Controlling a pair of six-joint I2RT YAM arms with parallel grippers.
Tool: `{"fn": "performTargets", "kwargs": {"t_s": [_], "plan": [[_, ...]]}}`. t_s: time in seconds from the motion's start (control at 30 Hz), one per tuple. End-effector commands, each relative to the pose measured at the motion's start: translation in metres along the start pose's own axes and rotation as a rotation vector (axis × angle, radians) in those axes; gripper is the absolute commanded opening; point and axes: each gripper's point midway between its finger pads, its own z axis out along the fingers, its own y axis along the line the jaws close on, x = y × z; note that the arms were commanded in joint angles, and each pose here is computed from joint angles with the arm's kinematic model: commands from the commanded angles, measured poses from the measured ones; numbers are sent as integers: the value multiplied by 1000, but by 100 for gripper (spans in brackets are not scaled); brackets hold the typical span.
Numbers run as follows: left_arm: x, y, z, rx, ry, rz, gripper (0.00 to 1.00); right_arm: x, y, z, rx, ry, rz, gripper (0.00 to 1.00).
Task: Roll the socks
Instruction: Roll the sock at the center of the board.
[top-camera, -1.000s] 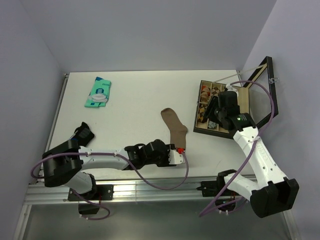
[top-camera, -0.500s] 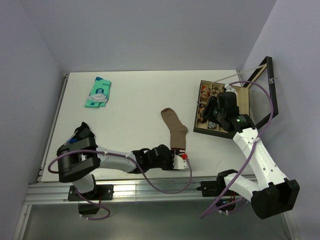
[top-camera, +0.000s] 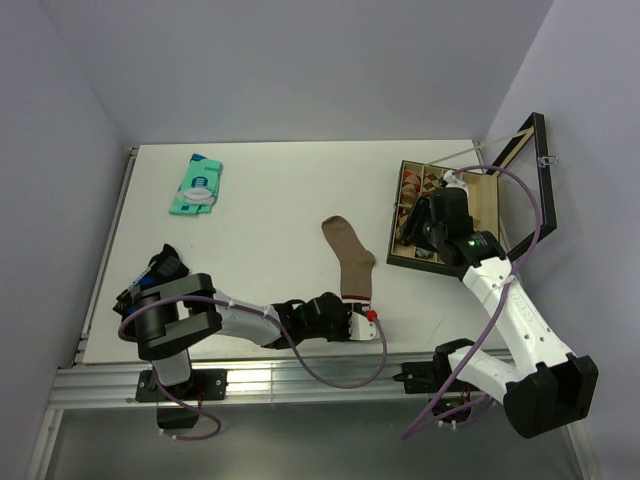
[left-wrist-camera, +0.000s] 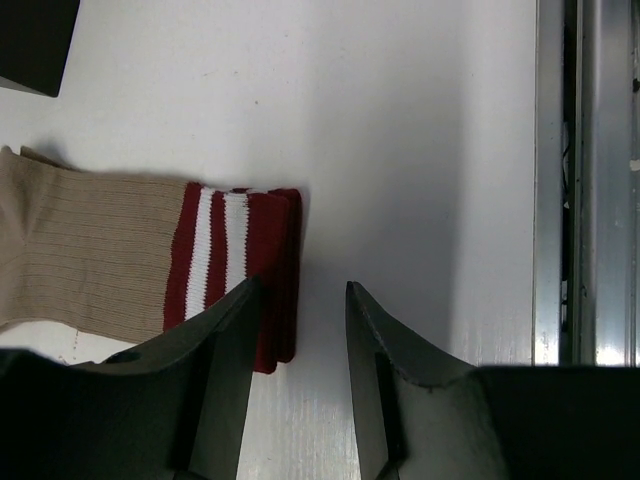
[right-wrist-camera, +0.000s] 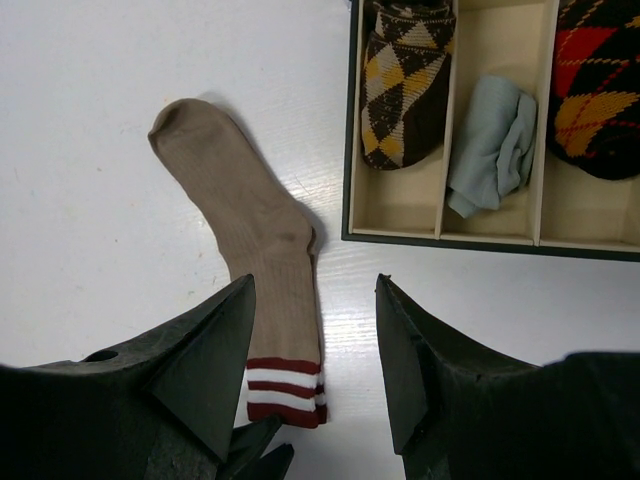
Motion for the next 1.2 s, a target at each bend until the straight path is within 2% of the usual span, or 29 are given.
{"fn": "performTargets", "kwargs": {"t_s": [0.0, 0.33, 0.77, 1.17], "plan": [[-20, 5, 6, -16, -57, 2, 44, -11, 5, -4, -18, -57, -6, 59], [-17, 9, 4, -42, -38, 4, 43, -19, 10, -12, -62, -107, -26, 62], [-15, 11, 8, -27, -22, -12, 43, -20, 13, -13, -62, -97, -34, 62], [-3, 8, 18, 93, 4, -71, 41, -18, 10, -15, -48, -89, -38, 62]]}}
